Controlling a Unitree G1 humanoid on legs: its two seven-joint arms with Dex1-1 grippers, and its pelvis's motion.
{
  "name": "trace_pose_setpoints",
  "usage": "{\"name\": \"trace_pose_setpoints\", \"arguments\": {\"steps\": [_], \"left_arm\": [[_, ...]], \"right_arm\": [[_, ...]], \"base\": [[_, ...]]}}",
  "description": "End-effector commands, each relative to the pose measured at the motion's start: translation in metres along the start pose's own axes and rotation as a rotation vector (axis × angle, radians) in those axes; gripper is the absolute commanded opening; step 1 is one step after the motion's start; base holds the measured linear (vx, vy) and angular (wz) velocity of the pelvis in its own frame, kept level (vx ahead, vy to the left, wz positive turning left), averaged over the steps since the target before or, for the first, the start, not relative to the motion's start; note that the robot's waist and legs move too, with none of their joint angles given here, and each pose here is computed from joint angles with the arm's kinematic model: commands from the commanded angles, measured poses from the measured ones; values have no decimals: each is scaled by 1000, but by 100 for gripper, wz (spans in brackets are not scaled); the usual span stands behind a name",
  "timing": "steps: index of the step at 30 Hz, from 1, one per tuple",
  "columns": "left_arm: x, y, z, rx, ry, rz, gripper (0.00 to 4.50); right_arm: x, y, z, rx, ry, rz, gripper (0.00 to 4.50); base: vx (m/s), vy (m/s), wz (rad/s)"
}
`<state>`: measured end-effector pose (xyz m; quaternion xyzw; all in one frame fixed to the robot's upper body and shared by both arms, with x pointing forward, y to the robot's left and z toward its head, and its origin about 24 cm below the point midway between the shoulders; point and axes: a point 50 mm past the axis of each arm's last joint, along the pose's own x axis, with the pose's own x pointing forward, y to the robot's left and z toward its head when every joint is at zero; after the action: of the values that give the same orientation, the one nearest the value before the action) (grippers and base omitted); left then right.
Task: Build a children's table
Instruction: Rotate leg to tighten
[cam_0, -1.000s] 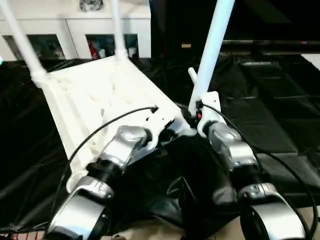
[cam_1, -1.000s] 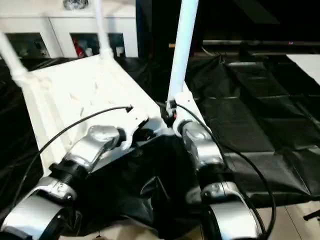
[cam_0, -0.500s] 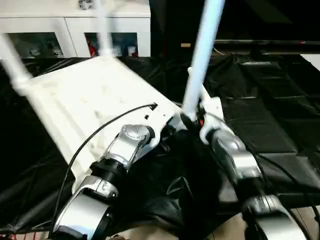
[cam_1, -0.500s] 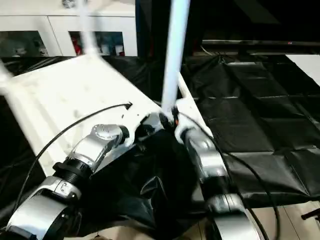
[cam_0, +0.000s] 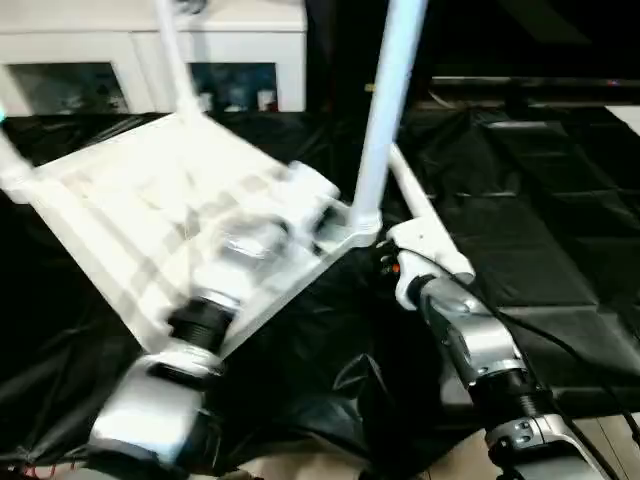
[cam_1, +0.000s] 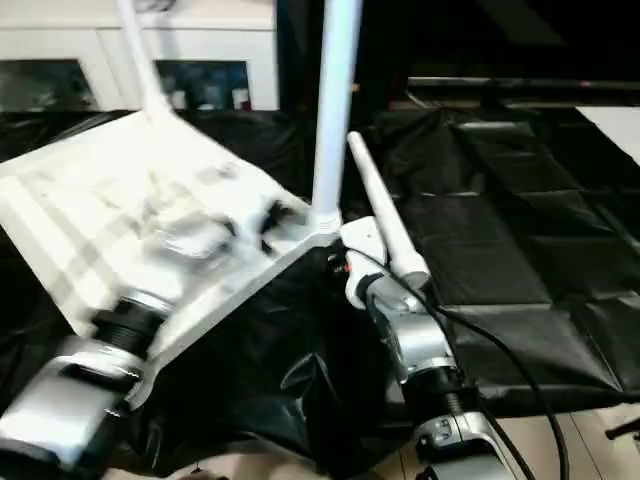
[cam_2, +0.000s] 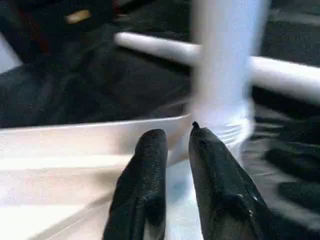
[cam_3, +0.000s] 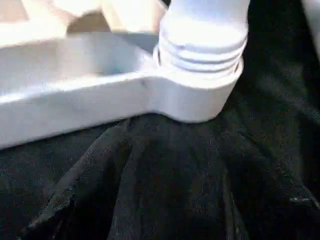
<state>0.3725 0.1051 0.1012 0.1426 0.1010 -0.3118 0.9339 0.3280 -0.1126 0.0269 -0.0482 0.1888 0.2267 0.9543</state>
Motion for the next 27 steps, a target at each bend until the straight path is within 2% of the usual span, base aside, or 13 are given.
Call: {"name": "trace_pose_setpoints", "arguments": {"steps": [1, 3, 4, 5, 6, 7, 8, 9, 12, 15, 17, 24, 27], "left_arm": [[-9, 17, 7, 29, -2, 75, 91], [-22, 35, 4, 65, 33, 143, 91], [-39, 54, 0, 102, 82, 211, 91], [-43, 58, -1, 110, 95, 225, 91], [-57, 71, -6, 131, 144, 271, 91], [-64, 77, -8, 140, 177, 296, 91], [-80, 90, -15, 191, 259, 365, 91], [-89, 96, -17, 209, 291, 405, 91], [-102, 104, -22, 231, 336, 455, 91], [-118, 109, -40, 268, 450, 489, 91], [-125, 109, -46, 280, 510, 509, 91], [-143, 118, -50, 327, 630, 626, 91], [-149, 120, -54, 320, 670, 628, 91]], "right_arm": [[4, 0, 5, -20, 12, 6, 322], [6, 1, 6, -18, 21, 11, 322], [8, 3, 7, -15, 27, 16, 322], [9, 3, 7, -14, 28, 17, 322], [11, 5, 8, -5, 34, 19, 322], [12, 5, 9, -2, 35, 19, 322], [14, 8, 12, -5, 26, 15, 322], [15, 10, 13, 9, 26, 23, 322], [17, 12, 14, 29, 34, 26, 322], [22, 14, 14, 2, 58, 19, 322], [23, 15, 15, 14, 60, 23, 322], [26, 16, 18, 4, 53, 26, 322], [27, 16, 18, 0, 56, 26, 322]], "base": [[0, 0, 0], [0, 0, 0], [0, 0, 0], [0, 0, 0], [0, 0, 0], [0, 0, 0], [0, 0, 0], [0, 0, 0], [0, 0, 0], [0, 0, 0], [0, 0, 0], [0, 0, 0], [0, 0, 0]]}}
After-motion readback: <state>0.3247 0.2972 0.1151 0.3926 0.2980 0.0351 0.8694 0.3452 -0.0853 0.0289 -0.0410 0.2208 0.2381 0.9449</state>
